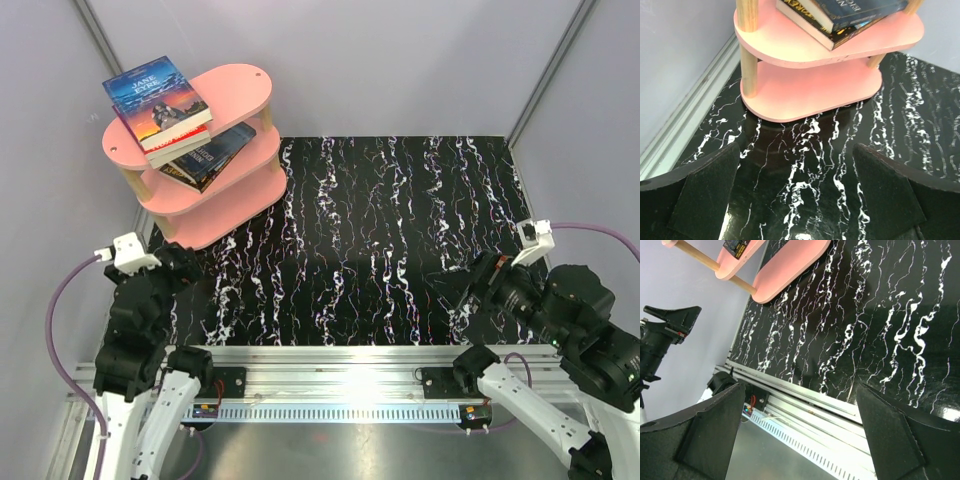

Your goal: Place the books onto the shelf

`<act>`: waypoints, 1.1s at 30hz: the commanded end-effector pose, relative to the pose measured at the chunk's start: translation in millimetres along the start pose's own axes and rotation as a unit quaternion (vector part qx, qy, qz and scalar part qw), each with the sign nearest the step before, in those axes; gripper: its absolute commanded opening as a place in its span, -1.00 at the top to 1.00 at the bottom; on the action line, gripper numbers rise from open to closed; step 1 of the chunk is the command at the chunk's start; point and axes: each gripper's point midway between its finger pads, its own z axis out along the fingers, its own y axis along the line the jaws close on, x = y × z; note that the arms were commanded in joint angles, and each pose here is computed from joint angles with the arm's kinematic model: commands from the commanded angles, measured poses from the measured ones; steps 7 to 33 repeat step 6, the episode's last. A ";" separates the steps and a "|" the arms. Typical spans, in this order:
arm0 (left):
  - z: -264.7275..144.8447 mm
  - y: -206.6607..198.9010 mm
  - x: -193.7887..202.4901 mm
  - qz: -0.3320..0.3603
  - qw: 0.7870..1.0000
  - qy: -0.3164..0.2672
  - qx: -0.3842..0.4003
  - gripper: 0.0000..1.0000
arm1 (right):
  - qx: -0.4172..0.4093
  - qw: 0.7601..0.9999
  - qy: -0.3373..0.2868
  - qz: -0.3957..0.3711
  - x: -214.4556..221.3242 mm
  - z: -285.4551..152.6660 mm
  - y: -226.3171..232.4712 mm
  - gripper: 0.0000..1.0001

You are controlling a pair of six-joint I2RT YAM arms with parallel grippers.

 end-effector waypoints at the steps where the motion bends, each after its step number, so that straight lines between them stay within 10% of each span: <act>1: 13.2 4.6 -8.2 0.009 0.999 -0.023 -0.026 -0.97 | -0.015 0.999 -0.007 -0.028 -7.6 8.5 6.8 -0.99; 33: 33.7 3.6 -1.5 -0.011 0.998 -0.031 -0.045 -0.97 | 0.002 0.999 0.009 -0.041 -9.4 19.5 4.5 -0.99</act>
